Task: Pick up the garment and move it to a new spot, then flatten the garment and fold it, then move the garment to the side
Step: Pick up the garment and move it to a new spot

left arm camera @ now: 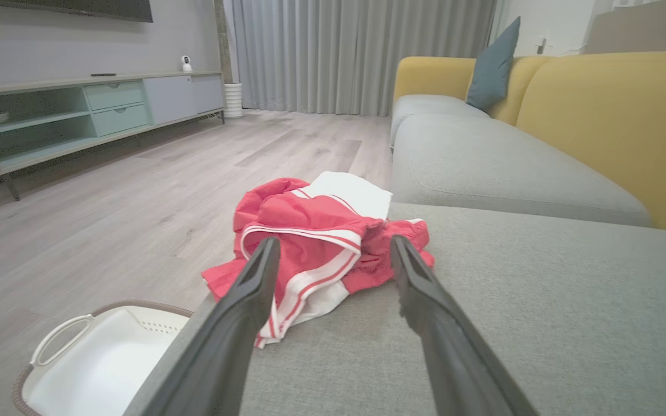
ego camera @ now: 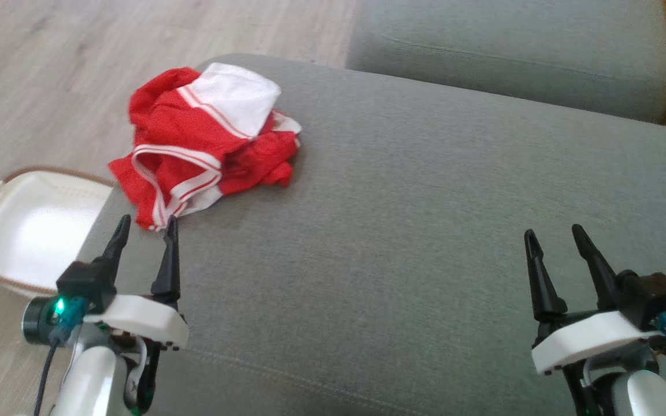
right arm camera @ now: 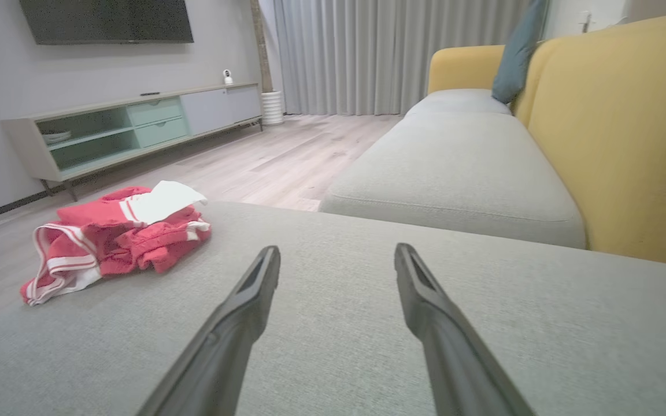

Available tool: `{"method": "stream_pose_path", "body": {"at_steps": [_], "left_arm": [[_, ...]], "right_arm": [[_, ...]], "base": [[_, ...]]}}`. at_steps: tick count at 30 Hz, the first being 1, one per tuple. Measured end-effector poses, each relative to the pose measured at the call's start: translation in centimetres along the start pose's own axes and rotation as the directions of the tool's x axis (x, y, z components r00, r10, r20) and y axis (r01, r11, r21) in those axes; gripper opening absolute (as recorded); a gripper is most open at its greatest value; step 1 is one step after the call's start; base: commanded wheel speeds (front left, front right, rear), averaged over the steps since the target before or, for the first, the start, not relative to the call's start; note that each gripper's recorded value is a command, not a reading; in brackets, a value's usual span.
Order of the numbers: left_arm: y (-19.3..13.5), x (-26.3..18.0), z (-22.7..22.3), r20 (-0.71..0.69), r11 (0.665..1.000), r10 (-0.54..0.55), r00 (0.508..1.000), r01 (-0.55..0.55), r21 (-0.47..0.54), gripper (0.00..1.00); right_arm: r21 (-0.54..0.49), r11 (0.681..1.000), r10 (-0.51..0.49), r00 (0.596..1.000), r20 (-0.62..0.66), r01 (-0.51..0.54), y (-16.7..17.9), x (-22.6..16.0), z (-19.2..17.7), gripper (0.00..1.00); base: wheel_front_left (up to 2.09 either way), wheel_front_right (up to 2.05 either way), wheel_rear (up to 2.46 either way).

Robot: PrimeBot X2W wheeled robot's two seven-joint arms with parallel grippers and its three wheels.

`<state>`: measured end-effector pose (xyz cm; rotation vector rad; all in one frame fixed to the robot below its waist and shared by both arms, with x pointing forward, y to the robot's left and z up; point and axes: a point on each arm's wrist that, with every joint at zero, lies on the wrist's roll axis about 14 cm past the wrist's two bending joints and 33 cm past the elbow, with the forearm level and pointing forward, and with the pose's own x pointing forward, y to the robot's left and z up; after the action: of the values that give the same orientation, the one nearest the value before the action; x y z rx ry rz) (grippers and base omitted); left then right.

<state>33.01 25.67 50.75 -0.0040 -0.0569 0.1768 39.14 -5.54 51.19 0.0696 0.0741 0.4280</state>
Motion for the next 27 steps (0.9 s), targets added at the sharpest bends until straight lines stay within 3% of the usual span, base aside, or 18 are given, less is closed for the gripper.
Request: {"method": "stream_pose_path", "body": {"at_steps": [9, 19, 27], "left_arm": [[2.9, -1.4, 0.3, 0.006, 0.996, 0.083, 0.996, -0.084, 0.011, 1.00], [2.4, -0.4, -0.9, -0.035, 0.997, 0.073, 0.997, -0.072, 0.042, 1.00], [0.8, 7.4, -0.1, -0.060, 0.998, -0.018, 0.998, 0.022, 0.065, 1.00]], "right_arm": [[0.009, 0.997, 0.075, 0.997, -0.009, -0.075, 2.3, 1.5, -0.3, 1.00], [0.030, 0.998, 0.061, 0.997, -0.049, -0.060, 1.5, 1.9, -1.5, 1.00], [0.020, 0.999, 0.044, 0.996, -0.079, -0.042, -0.1, 4.4, -2.0, 1.00]], "base": [[0.00, 0.00, 0.00], [0.00, 0.00, 0.00], [0.00, 0.00, 0.00]]}}
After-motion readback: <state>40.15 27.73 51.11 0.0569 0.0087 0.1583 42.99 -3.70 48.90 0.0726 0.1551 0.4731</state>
